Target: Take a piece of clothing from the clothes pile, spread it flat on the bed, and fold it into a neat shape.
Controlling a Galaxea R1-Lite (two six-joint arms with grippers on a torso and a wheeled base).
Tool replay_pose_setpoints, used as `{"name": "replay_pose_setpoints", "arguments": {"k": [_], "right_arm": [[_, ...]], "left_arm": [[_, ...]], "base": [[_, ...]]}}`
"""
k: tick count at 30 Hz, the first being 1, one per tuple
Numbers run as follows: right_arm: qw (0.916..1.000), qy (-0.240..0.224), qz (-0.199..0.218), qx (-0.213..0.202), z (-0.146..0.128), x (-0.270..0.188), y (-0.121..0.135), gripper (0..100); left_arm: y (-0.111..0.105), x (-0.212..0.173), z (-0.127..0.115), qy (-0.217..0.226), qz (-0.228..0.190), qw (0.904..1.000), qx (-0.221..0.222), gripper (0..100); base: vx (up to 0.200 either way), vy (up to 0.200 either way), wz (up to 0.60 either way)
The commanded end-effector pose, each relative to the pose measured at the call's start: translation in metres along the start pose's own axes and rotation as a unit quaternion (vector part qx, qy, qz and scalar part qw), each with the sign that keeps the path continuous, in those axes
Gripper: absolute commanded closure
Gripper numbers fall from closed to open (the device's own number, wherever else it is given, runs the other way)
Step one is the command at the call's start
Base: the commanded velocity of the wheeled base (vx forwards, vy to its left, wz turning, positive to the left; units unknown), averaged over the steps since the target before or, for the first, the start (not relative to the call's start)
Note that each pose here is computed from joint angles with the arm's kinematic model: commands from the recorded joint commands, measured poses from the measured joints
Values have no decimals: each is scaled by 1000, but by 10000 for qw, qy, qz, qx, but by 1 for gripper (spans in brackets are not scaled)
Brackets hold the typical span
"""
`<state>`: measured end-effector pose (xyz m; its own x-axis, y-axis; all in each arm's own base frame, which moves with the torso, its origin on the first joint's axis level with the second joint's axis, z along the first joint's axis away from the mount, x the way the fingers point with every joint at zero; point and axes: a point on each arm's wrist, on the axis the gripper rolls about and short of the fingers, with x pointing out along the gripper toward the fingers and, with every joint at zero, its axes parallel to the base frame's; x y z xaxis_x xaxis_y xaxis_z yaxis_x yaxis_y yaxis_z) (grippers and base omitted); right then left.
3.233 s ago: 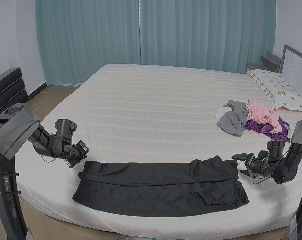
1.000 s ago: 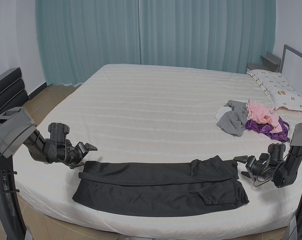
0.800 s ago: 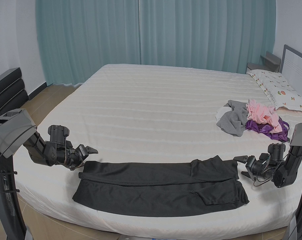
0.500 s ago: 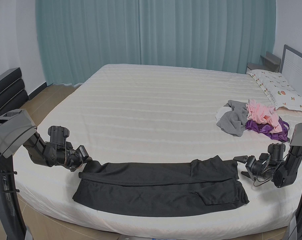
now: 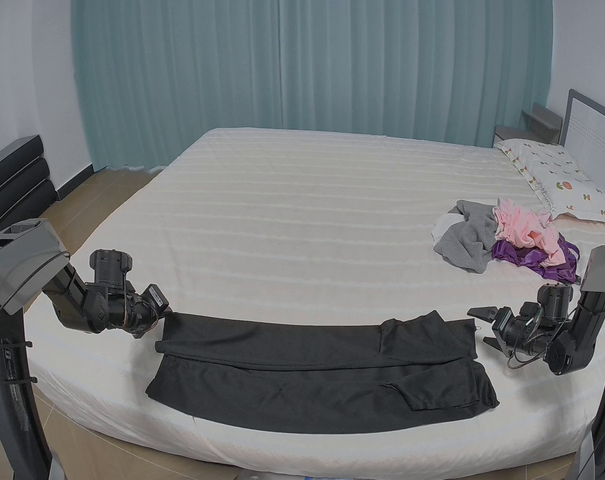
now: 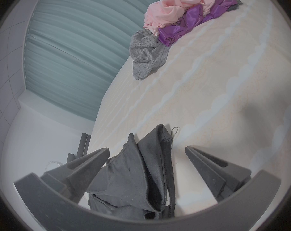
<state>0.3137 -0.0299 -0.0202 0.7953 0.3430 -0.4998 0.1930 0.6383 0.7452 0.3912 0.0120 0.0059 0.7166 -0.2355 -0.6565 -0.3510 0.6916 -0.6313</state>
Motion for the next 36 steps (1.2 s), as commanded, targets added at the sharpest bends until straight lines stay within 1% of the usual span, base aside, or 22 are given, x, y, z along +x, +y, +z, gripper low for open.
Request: {"name": "replay_pose_setpoints", "arguments": {"k": [1, 13, 20, 22, 23, 27, 29, 30, 36], "right_arm": [[10000, -14, 13, -13, 1, 1, 0, 0], [9999, -105, 29, -80, 6, 11, 1, 0], [9999, -13, -1, -140, 0, 26, 1, 0], [9998, -9, -115, -189, -7, 33, 1, 0], [9997, -66, -130, -216, -7, 35, 2, 100], [9992, -250, -218, -237, -3, 39, 2, 100], [9992, -250, -218, -237, -3, 39, 2, 100], [9990, -351, -184, -220, 2, 36, 4, 100], [9986, -484, -117, -168, 8, 33, 5, 100]], "left_arm": [[3, 1, 1, -29, 25, 10000, -45, 100], [6, 6, 0, -90, 149, 9998, -19, 100], [5, 7, 0, -85, 146, 9999, -14, 100], [5, 7, 0, -85, 146, 9999, -14, 100], [5, 7, 0, -85, 146, 9999, -14, 100], [6, 7, -1, -75, 156, 9998, -18, 100], [6, 7, -1, -75, 156, 9998, -18, 100], [6, 6, -1, -69, 161, 9998, -20, 100], [6, 7, -2, -58, 173, 9998, -11, 100]], "base": [[0, 0, 0], [0, 0, 0], [0, 0, 0], [0, 0, 0], [0, 0, 0], [0, 0, 0], [0, 0, 0], [0, 0, 0], [0, 0, 0]]}}
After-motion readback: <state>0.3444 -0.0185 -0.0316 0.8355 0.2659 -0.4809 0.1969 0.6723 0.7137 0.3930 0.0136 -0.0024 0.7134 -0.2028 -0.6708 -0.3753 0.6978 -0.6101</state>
